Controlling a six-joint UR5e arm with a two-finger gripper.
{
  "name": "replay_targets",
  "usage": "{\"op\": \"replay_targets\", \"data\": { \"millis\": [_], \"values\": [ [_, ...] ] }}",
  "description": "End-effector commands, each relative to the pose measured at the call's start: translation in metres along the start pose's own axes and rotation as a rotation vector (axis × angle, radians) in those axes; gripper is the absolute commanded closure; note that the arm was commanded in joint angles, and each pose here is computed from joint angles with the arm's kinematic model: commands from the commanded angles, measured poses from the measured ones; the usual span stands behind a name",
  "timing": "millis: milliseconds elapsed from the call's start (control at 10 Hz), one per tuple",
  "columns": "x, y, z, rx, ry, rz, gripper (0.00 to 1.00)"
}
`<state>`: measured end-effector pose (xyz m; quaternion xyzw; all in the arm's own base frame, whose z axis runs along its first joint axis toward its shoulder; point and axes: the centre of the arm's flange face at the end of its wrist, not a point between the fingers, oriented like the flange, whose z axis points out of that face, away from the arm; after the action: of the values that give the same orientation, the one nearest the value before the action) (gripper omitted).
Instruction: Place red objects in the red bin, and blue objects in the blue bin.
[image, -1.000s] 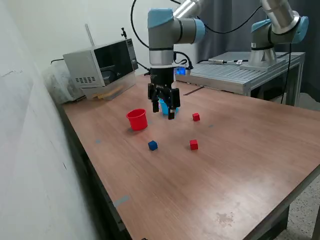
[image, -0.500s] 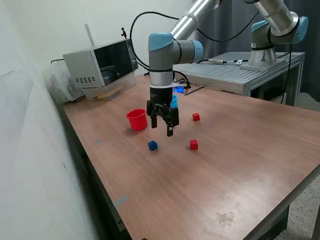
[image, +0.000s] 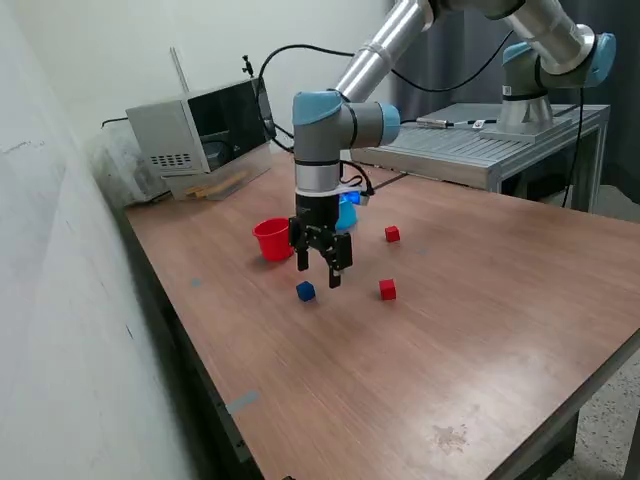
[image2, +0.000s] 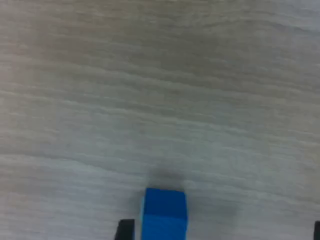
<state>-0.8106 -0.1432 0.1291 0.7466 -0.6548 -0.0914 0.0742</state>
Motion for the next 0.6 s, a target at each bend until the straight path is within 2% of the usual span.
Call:
{"op": "replay_targets", "data": {
  "millis": [0, 500],
  "values": [
    [-0.0093, 0.0036, 0.0031, -0.015, -0.006, -0.011, 0.00],
    [-0.0122, 0.0067, 0.0101, -0.024, -0.008, -0.027, 0.00]
  ]
}}
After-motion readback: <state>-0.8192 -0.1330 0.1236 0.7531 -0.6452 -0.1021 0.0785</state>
